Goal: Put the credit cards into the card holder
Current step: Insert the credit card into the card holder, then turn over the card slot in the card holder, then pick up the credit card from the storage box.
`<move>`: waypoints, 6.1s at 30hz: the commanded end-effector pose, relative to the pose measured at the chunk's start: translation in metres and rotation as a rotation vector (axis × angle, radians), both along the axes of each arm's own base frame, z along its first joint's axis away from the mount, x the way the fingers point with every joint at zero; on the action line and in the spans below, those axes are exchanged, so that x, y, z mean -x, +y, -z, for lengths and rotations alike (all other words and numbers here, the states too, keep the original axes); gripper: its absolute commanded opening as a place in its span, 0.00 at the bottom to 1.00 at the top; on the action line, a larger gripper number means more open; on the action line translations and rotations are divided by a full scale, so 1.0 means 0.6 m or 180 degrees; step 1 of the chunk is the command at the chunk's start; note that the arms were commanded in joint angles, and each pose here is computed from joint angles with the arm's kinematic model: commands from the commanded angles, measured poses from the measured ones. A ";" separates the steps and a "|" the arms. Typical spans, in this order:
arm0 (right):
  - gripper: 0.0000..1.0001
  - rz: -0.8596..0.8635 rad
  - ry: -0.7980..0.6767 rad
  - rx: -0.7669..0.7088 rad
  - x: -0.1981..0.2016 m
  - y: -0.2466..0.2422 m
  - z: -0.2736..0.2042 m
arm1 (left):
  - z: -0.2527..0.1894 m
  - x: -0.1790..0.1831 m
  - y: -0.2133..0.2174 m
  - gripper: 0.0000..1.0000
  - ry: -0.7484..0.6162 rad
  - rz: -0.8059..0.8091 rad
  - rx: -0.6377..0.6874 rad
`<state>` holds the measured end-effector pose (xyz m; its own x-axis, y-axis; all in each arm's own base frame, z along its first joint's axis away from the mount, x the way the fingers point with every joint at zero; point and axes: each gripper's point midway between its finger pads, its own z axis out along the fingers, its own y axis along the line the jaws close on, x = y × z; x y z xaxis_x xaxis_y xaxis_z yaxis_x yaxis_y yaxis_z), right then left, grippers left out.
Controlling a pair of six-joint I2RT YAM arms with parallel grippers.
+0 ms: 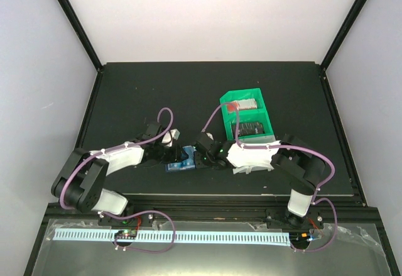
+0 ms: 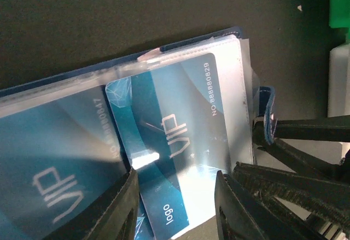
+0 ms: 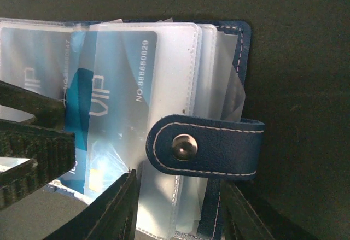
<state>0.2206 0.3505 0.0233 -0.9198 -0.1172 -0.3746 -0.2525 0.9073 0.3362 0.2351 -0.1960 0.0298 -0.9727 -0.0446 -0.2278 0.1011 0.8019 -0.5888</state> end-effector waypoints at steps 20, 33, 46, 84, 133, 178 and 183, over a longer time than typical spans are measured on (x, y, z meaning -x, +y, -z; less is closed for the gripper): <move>0.44 0.0221 -0.0387 -0.0399 -0.004 -0.038 -0.084 | 0.018 -0.002 -0.033 0.16 0.0161 0.0095 0.0268; 0.33 0.0085 -0.0051 -0.0438 0.011 -0.003 -0.047 | 0.045 0.005 -0.025 0.10 0.0271 0.0089 0.0145; 0.29 -0.0118 -0.0015 -0.0616 0.008 0.037 -0.053 | 0.049 0.007 -0.020 0.10 0.0317 0.0063 0.0078; 0.37 -0.0269 -0.0456 -0.1102 -0.039 0.107 -0.162 | -0.093 -0.021 0.109 0.69 -0.0553 -0.0823 -0.0371; 0.66 0.0366 -0.0140 0.0324 -0.017 -0.200 -0.073 | -0.366 0.036 0.187 0.95 -0.2413 -0.1043 -0.0289; 0.29 0.0688 -0.0102 0.0487 -0.023 -0.235 -0.061 | -0.338 0.025 0.179 0.96 -0.2179 -0.0992 -0.0339; 0.36 0.0675 -0.0109 0.0607 -0.026 -0.240 -0.052 | -0.336 0.025 0.178 0.96 -0.2161 -0.0987 -0.0342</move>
<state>0.2336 0.2115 0.0599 -0.9181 0.0168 -0.3961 -0.0645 0.9794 0.1911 0.2194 -0.0914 0.2335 -0.5568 -0.2384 -0.7957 0.1882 0.8968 -0.4004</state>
